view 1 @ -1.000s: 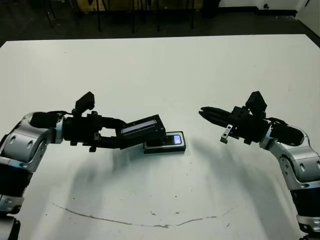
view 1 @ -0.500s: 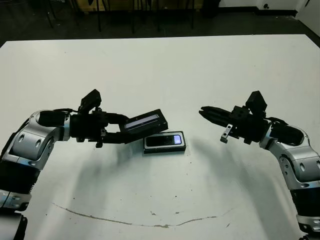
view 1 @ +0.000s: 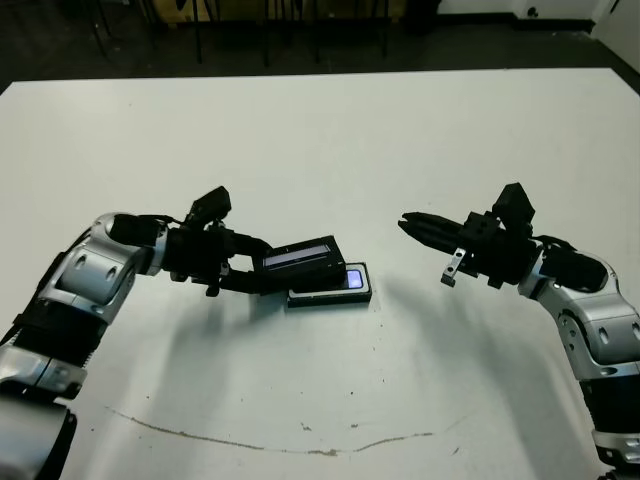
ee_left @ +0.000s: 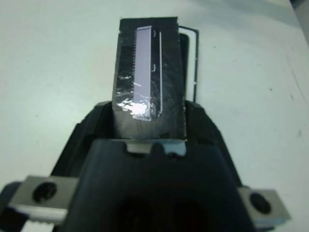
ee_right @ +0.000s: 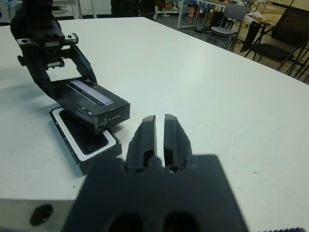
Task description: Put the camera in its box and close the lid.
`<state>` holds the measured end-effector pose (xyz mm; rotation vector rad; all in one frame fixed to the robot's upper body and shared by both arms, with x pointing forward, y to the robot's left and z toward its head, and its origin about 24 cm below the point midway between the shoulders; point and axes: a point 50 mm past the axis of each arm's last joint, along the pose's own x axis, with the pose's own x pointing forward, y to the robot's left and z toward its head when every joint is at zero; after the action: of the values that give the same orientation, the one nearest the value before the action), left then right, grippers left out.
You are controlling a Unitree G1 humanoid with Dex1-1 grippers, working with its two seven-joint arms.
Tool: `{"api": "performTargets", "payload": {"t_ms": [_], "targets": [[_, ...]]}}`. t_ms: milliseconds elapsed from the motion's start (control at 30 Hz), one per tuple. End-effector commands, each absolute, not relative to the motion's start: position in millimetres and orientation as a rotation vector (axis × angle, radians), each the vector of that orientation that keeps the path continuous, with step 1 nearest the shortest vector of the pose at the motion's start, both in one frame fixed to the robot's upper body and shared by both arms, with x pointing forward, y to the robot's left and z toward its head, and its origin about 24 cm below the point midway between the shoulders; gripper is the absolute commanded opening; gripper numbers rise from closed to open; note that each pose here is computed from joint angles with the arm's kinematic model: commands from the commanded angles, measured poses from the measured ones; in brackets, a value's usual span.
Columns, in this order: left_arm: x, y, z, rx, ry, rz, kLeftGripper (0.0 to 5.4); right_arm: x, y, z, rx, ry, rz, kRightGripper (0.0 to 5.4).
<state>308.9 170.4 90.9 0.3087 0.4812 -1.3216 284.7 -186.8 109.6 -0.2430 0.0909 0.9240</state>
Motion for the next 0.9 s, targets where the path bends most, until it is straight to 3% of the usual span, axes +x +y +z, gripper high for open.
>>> {"api": "performTargets", "payload": {"t_ms": [33,333,900], "targets": [[309,173,75.1,0.317,0.553,-1.313,2.61,283,-190,104.4,-0.238,0.118,0.908,0.00],[308,173,68.9,0.325,0.557,-1.330,2.61,283,-192,105.6,-0.251,0.110,0.905,0.00],[301,173,87.2,0.343,0.577,-1.405,2.61,284,-190,104.7,-0.246,0.122,0.918,0.00]]}}
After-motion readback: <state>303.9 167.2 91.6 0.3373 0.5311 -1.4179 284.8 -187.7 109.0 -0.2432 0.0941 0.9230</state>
